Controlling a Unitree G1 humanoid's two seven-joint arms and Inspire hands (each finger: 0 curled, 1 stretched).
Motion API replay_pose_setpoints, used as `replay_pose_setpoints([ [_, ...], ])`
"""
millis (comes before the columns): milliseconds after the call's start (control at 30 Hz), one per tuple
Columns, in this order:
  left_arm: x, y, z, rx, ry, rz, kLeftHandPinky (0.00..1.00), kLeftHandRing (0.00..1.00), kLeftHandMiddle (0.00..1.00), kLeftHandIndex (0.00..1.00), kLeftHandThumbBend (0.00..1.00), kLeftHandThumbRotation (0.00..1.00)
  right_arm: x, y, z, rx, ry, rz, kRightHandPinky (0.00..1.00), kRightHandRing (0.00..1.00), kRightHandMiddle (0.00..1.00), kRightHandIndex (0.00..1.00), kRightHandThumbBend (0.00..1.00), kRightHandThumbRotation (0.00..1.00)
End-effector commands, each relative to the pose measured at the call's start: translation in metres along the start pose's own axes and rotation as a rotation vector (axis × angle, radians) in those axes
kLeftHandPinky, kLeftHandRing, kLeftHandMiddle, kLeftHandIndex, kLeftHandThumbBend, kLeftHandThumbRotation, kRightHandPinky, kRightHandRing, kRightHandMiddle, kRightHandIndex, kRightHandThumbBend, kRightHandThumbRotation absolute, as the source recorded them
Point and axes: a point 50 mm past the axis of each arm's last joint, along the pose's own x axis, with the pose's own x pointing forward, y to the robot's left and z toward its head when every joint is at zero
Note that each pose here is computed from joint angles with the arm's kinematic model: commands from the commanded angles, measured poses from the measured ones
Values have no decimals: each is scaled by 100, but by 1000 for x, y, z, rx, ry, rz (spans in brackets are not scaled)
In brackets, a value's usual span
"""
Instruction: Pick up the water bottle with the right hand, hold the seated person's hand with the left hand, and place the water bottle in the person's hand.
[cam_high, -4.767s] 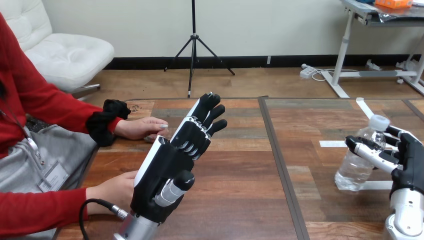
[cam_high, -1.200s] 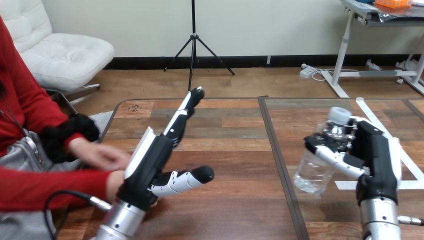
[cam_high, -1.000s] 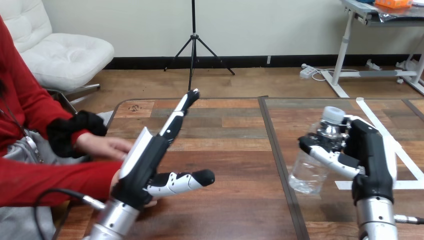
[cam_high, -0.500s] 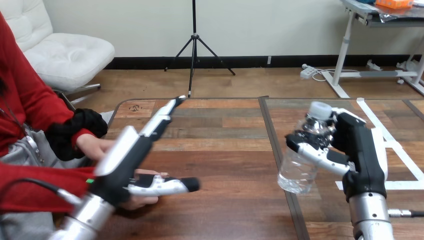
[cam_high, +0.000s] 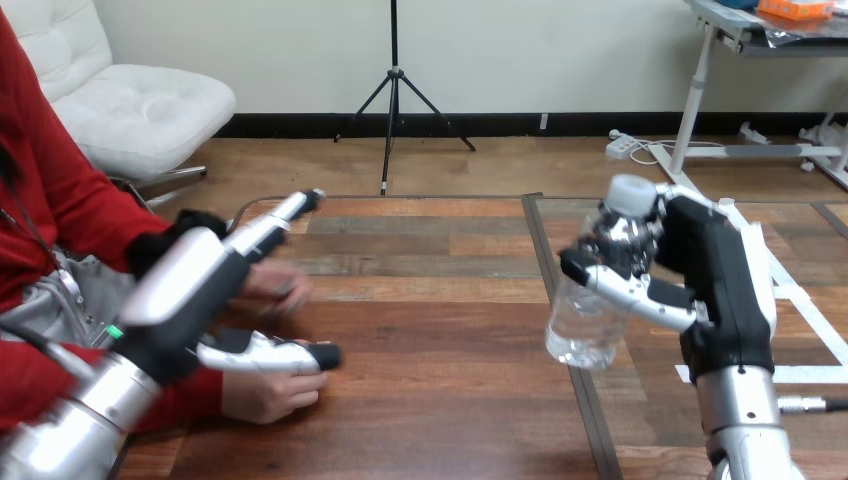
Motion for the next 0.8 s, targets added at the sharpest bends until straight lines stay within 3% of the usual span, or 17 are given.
replay_pose_setpoints([
  [0,27,40,13,141,-93,27,82,92,93,93,100,57,18,3,36,7,-174,5,29,34,51,50,78,0],
  [500,26,60,6,241,-33,-71,76,87,91,90,100,50,20,5,43,8,-194,23,29,34,51,50,78,0],
  [767,25,68,3,255,-14,-119,82,90,90,89,100,43,22,7,45,12,-203,27,28,34,50,49,78,0],
])
